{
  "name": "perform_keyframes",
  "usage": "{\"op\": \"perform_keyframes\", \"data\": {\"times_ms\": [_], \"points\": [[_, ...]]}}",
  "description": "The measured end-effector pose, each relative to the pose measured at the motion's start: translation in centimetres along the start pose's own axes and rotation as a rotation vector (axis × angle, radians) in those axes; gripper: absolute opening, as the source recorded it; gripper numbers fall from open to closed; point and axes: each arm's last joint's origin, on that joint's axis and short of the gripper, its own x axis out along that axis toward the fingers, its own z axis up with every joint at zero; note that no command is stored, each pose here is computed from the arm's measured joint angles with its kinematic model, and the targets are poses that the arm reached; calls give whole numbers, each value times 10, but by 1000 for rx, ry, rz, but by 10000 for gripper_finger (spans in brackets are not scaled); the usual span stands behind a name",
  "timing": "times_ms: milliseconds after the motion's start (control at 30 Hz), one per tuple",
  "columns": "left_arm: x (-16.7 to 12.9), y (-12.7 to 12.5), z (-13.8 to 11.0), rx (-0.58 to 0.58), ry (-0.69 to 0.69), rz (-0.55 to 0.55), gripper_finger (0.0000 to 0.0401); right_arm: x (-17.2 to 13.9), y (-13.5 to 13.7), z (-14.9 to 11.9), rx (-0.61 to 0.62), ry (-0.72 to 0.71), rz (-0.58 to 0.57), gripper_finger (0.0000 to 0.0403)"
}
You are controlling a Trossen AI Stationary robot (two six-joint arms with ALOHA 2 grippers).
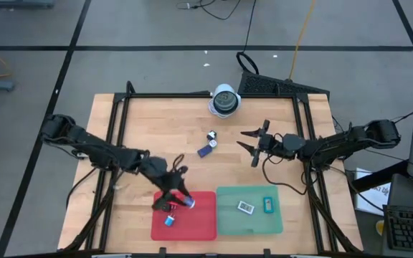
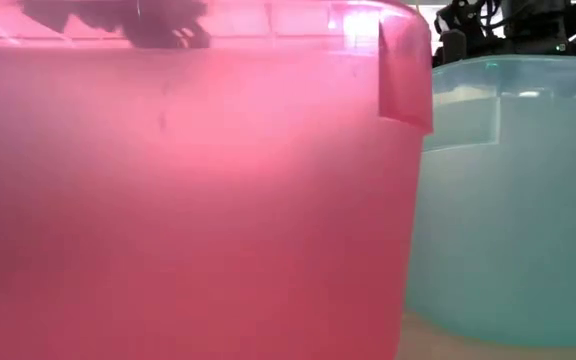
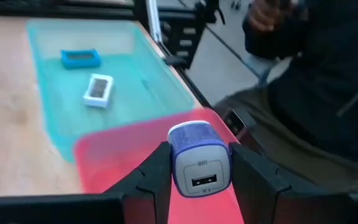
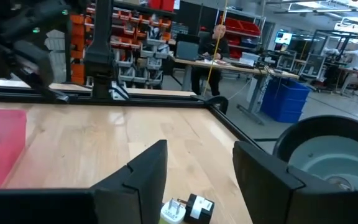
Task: Pick & Place Office items
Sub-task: Put the purple charger adapter into the red bin
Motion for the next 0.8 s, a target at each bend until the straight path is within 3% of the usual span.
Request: {"op": "perform_keyframes", "data": {"times_ms": [200,400,600,800], "points": [[13,-20,-11,-27,56,-22,133,0,0,0,0,0,-1,171],[22,-35,-34,53,196,134,133,0,0,0,-2,-1,-2,171],[33,-38,-54,95,277,208,133,0,0,0,-1,-2,-3,171],[29,-33,-78,65,160,156,133,0,0,0,-1,0,-2,167]]}}
